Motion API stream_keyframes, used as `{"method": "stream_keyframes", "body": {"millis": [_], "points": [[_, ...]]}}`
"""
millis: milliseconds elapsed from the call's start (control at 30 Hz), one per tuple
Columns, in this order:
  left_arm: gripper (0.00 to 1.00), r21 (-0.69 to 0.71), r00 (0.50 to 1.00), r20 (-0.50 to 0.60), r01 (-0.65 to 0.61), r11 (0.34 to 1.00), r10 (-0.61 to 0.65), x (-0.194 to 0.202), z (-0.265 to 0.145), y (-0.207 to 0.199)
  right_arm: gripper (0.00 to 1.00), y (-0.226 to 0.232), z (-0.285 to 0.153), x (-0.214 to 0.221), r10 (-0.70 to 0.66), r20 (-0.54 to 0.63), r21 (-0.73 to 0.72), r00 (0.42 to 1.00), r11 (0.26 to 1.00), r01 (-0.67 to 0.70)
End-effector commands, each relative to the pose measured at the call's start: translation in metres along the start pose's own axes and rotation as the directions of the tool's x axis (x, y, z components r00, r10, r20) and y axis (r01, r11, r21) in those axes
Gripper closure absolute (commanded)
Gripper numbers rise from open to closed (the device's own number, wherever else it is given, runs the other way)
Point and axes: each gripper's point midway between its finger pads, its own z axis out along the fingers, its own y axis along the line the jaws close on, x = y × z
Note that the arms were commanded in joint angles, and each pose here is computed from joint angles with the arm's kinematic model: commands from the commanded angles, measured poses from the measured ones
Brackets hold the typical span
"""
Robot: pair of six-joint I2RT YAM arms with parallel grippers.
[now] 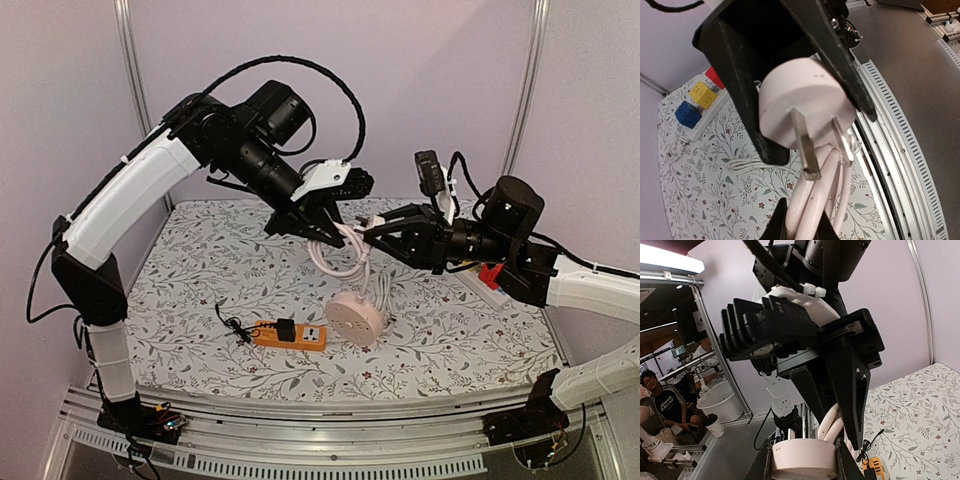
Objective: Insert the plug
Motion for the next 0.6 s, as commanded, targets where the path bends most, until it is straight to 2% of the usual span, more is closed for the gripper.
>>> {"method": "stream_keyframes", "body": {"millis": [0, 67, 100, 133, 167, 200, 233, 333, 433, 567], "points": [[1.00, 0.042, 1.000, 0.024, 0.011, 0.999, -0.012, -0.007, -0.002, -0.011, 0.96, 0.004, -0.003, -0.005, -0.022, 0.023, 0.002, 1.000, 1.000, 0.022], [1.00, 0.041, 1.000, 0.018, 0.019, 0.999, -0.020, -0.005, -0.001, -0.010, 0.99, 0.006, -0.005, -0.009, -0.029, 0.037, 0.007, 0.999, 1.000, 0.029], [0.96, 0.034, 0.999, 0.012, 0.030, 0.999, -0.030, -0.004, 0.000, -0.009, 1.00, 0.005, -0.006, -0.011, -0.031, 0.046, 0.018, 0.998, 0.999, 0.030], [0.69, 0.015, 0.999, -0.001, 0.046, 0.999, -0.046, -0.001, 0.002, -0.005, 1.00, 0.005, -0.007, -0.014, -0.031, 0.053, 0.030, 0.998, 0.999, 0.029], [0.27, -0.010, 0.998, -0.022, 0.063, 0.998, -0.063, 0.004, 0.003, -0.001, 1.00, 0.002, -0.010, -0.017, -0.026, 0.065, 0.062, 0.998, 0.998, 0.022], [0.04, -0.038, 0.996, -0.049, 0.078, 0.996, -0.080, 0.010, 0.005, 0.004, 1.00, -0.004, -0.013, -0.019, -0.020, 0.070, 0.103, 0.997, 0.995, 0.013], [0.01, -0.069, 0.993, -0.076, 0.087, 0.994, -0.092, 0.017, 0.004, 0.009, 1.00, -0.009, -0.017, -0.024, -0.018, 0.076, 0.142, 0.997, 0.990, 0.007], [0.00, -0.130, 0.979, -0.147, 0.124, 0.984, -0.143, 0.048, -0.005, 0.019, 1.00, -0.019, -0.039, -0.038, -0.004, 0.078, 0.271, 0.997, 0.963, -0.018], [0.00, -0.151, 0.952, -0.189, 0.215, 0.965, -0.242, 0.093, -0.017, 0.022, 1.00, -0.031, -0.070, -0.040, 0.017, 0.027, 0.465, 0.999, 0.885, -0.028], [0.03, -0.180, 0.896, -0.272, 0.311, 0.933, -0.351, 0.170, -0.027, 0.012, 1.00, -0.035, -0.115, -0.053, -0.038, -0.031, 0.662, 0.999, 0.748, 0.049]]}}
